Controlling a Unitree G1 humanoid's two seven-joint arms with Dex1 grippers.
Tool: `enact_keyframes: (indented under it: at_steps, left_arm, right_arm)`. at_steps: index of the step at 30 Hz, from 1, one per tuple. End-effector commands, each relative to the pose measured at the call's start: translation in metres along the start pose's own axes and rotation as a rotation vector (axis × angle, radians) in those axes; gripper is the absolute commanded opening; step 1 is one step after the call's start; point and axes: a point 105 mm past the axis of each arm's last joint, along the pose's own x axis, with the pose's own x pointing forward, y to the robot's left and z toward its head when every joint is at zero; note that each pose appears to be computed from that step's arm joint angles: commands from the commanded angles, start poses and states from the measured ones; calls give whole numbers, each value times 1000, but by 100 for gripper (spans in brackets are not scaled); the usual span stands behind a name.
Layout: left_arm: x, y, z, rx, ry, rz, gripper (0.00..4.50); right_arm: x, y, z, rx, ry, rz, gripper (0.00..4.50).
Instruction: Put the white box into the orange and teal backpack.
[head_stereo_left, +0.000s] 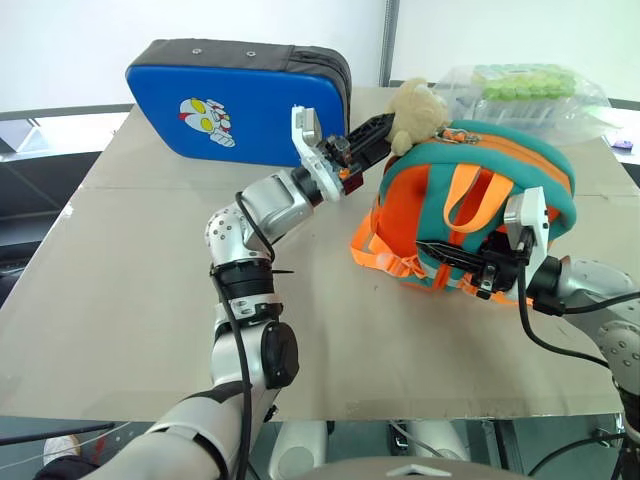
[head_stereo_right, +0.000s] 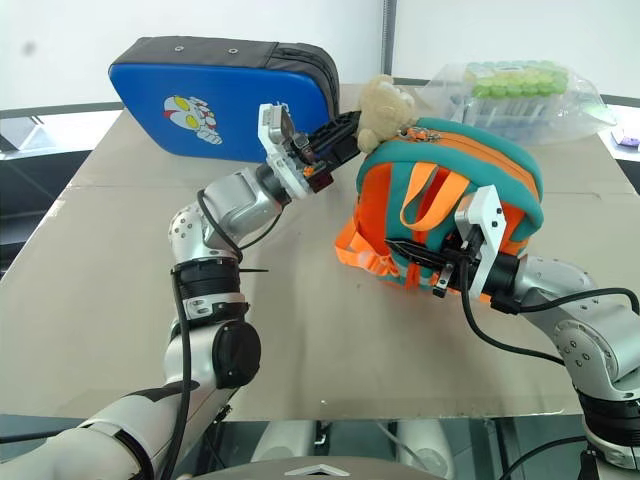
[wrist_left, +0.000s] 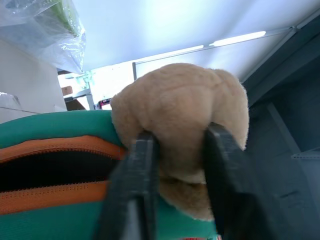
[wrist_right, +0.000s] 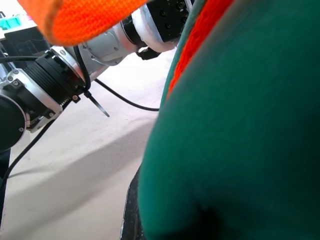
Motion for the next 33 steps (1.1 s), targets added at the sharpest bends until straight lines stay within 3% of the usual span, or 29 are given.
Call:
enact_keyframes:
  at_steps: [1,6,10,14,16,18,20,22,24,30,33]
  left_arm:
    - [7,-9,-11,18,52,-33,2]
    - [-6,-28,6,94,-33,-125,2]
    - [-40,-31,43,296,-216,-79,2]
    - [-79,5,66,634,-304,218,2]
    - [-103,23,83,677,-408,330,2]
    - [-140,63,91,695,-482,556,2]
    - [-166,100,83,685,-470,746,2]
    - [-181,135,60,656,-367,897,2]
    - [-187,155,40,619,-306,959,2]
    - [-154,172,18,645,-241,929,2]
    - [-122,162,21,703,-260,848,2]
  right_arm:
    - [-3,4,9,-50,-20,-1,0]
    - [-2,-3,18,-64,-75,-54,0]
    - [-6,-41,50,-85,-241,-272,0]
    - [-21,-73,66,-83,-333,-464,0]
    - [-28,-86,69,-80,-357,-543,0]
    - [-39,-101,76,-59,-412,-650,0]
    - [-47,-112,82,-55,-449,-728,0]
    - [-52,-120,86,-47,-470,-778,0]
    - [-57,-125,90,-48,-485,-816,0]
    - [-73,-134,112,2,-624,-890,0]
    - [-96,-142,133,163,-840,-945,0]
